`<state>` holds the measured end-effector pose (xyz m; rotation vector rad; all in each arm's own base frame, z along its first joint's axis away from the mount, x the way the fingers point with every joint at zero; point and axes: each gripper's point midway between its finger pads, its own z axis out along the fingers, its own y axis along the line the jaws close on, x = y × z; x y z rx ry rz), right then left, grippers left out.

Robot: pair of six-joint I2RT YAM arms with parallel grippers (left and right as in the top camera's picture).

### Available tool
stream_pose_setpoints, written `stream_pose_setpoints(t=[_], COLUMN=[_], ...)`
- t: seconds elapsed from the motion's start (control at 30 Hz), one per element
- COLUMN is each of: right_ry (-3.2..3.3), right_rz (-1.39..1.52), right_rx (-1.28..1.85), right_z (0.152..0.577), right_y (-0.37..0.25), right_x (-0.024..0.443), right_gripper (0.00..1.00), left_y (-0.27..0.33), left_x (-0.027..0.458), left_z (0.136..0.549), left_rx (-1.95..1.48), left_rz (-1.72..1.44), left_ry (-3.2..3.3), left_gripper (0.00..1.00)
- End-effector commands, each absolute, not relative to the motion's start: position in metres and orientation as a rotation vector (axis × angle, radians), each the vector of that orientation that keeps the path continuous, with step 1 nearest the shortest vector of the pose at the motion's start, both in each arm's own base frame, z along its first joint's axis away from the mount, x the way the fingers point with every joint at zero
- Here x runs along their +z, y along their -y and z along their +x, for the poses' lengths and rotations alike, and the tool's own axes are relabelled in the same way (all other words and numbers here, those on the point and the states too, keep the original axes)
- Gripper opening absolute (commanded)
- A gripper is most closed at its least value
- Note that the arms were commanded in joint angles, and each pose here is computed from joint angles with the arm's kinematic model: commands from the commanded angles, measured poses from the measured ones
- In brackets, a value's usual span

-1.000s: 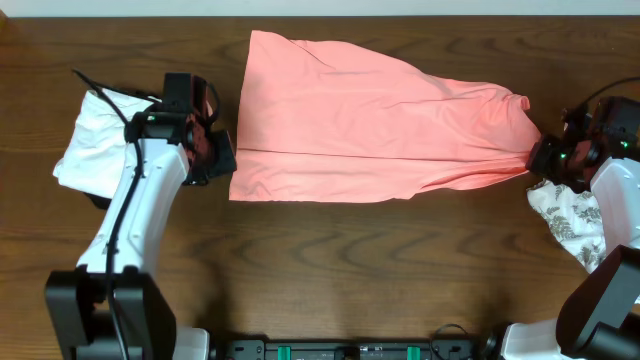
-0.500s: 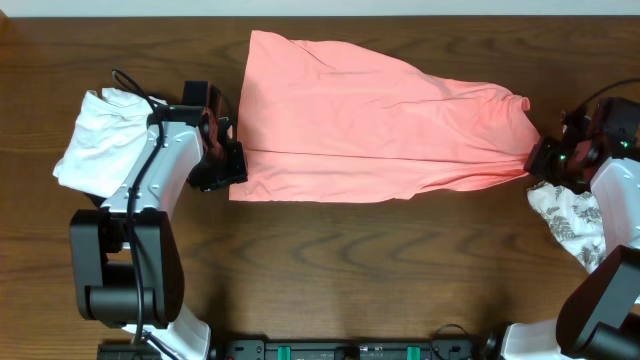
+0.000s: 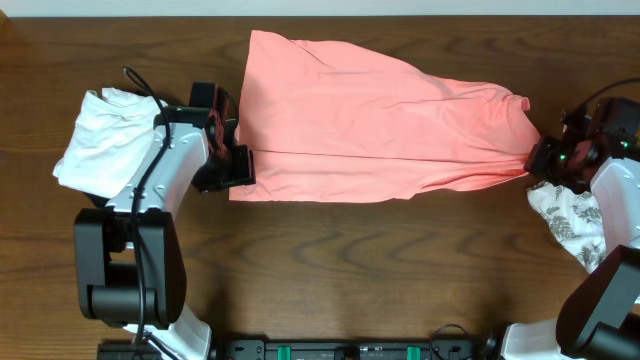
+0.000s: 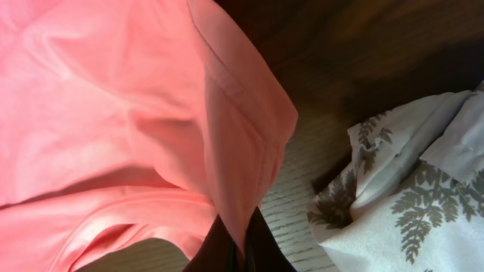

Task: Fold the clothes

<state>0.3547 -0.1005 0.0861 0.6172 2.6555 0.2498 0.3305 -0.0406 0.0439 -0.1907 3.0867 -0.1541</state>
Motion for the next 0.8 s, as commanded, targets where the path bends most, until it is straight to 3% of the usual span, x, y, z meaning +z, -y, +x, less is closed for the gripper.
stream_pose_setpoints(t=[0.0, 0.23, 0.4, 0.47, 0.53, 0.6, 0.63, 0.77], right_ry=[-2.633, -2.636, -2.639, -2.642, -2.642, -2.642, -2.642, -2.642], right_rz=[0.592, 0.594, 0.596, 0.597, 0.597, 0.597, 0.597, 0.597], right_rx=[0.235, 0.237, 0.237, 0.238, 0.239, 0.238, 0.238, 0.238], right_z=[0.359, 0.358, 0.357, 0.356, 0.356, 0.356, 0.357, 0.356], right_y=[0.105, 0.105, 0.105, 0.104, 0.104, 0.104, 0.104, 0.104], right_x=[0.095, 0.095, 0.094, 0.094, 0.094, 0.094, 0.094, 0.094], right_gripper=[0.01, 0.01, 0.01, 0.01, 0.01, 0.01, 0.01, 0.01], left_y=[0.027, 0.034, 0.061, 0.062, 0.061, 0.061, 0.061, 0.060], left_x=[0.031, 0.005, -0.009, -0.013, -0.013, -0.011, -0.010, -0.007], left_z=[0.321, 0.311, 0.311, 0.306, 0.300, 0.298, 0.297, 0.294], left_rx=[-0.043, -0.092, -0.345, -0.353, -0.349, -0.347, -0.346, -0.345], left_rz=[-0.208, -0.213, -0.212, -0.221, -0.225, -0.227, -0.227, -0.231], left_ry=[-3.107, -3.174, -3.204, -3.231, -3.254, -3.261, -3.264, -3.274], left_gripper=[0.65, 0.66, 0.65, 0.58, 0.34, 0.19, 0.06, 0.06])
